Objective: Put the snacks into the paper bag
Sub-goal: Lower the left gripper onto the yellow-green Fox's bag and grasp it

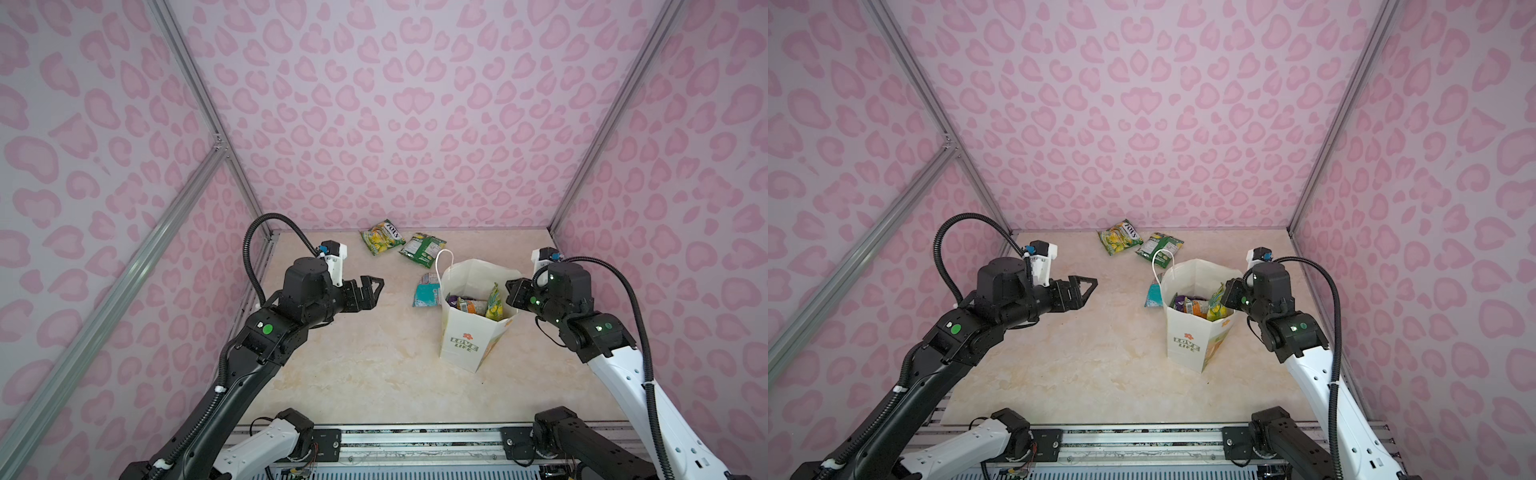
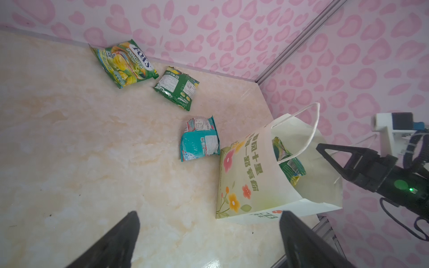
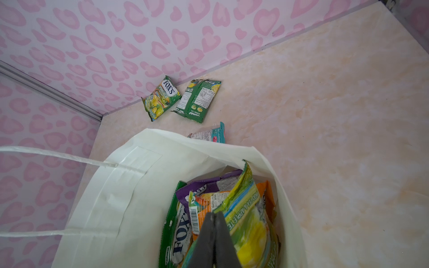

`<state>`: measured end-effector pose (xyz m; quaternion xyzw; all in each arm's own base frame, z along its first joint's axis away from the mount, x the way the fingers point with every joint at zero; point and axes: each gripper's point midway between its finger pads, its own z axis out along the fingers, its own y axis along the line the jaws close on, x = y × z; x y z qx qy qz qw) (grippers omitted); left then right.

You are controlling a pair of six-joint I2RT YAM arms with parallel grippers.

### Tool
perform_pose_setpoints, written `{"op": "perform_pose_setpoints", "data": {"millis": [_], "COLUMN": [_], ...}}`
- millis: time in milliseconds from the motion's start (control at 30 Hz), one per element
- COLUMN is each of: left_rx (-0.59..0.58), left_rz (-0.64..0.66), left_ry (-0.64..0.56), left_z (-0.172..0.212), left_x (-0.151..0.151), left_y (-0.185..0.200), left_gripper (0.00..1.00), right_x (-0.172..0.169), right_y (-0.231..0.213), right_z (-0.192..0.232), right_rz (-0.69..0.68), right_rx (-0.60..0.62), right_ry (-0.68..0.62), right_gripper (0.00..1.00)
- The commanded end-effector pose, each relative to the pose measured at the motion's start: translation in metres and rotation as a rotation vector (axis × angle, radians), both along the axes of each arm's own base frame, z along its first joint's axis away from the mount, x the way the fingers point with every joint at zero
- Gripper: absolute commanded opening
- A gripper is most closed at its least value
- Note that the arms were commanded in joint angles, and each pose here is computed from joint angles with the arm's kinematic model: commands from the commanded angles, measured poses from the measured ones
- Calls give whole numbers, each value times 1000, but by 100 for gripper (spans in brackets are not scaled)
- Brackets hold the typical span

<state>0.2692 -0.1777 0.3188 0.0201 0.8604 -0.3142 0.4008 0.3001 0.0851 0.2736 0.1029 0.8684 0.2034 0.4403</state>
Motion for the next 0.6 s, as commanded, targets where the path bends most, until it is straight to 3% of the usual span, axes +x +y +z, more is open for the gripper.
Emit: {"op": "perform_pose_setpoints", "data": {"millis": [0,333,567], "left_rx": [-112,-308,-261], "left_rz": [-16,53,40], "left_ry": [3,113,174], "left_z": [3,-63,-107], "left_x": [13,90,140], "left_y": [-7,13,12], "left_gripper": [97,97,97], "right_x": [1,12,10], "right_y": [4,-3,-10], "right_z": [4,-15,-18], "right_rz": [12,-45,-81], "right_rx": [26,0,-9], "right_ry": [-19,22,5], "right_gripper": [0,0,0]}}
